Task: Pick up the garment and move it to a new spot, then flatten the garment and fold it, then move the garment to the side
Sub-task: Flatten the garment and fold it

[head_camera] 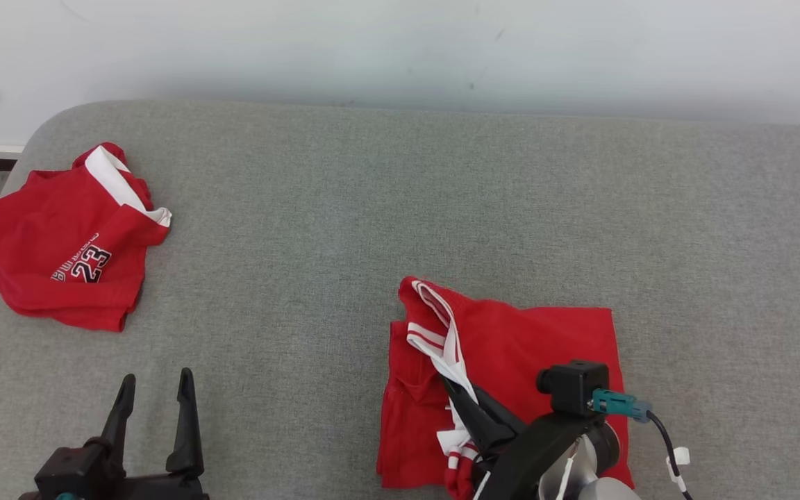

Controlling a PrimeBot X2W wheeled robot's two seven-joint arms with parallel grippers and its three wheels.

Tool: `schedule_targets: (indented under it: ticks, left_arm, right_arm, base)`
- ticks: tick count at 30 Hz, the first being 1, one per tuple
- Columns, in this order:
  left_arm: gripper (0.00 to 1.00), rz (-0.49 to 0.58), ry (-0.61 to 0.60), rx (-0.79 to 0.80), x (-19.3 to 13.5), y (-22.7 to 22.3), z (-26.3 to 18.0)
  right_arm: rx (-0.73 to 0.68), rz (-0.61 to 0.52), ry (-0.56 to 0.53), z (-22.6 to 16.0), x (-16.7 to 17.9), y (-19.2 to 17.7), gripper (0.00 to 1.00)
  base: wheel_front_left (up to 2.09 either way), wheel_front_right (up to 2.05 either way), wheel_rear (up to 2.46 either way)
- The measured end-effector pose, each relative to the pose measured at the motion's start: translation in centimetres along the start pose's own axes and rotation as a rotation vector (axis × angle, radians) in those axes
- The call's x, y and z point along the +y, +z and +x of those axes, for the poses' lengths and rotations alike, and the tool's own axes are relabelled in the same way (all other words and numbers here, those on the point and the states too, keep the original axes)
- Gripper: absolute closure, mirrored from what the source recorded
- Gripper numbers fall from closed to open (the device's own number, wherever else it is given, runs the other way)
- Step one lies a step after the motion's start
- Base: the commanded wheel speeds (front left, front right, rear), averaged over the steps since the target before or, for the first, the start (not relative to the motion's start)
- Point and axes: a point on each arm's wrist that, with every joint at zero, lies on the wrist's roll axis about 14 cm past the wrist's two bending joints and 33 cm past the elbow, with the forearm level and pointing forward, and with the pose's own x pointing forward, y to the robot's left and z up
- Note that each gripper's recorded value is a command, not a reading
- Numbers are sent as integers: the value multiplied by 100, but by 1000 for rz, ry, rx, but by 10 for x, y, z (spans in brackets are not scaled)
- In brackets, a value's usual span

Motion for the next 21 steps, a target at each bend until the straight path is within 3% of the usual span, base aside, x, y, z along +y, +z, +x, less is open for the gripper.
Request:
schedule_targets:
  ticks: [1, 2, 3, 4, 12, 21]
  left_arm:
    - [0, 0, 0, 0, 0, 0, 0]
    - [0, 0, -1, 0, 0, 0, 0]
    - [0, -2, -1, 2, 0, 0, 0]
    - [0, -2, 0, 2, 0, -1, -1]
    - [0, -8, -26, -4, -9, 1, 0]
    - [0, -1, -58, -32, -20, 10, 3]
  right_arm:
    - [0, 7, 2, 1, 0, -2, 100]
    - [-3, 4, 3, 3, 0, -2, 84]
    - [-10, 4, 5, 4, 1, -2, 50]
    - [-19, 7, 3, 5, 0, 0, 0]
    - [-235, -46, -102, -6, -33, 50, 0]
    - [-468, -121, -237, -54, -69, 101, 0]
  base:
    - [0, 0, 0]
    - [0, 0, 0]
    - [0, 0, 0]
    - [0, 0, 0]
    - [0, 0, 0]
    - [0, 0, 0]
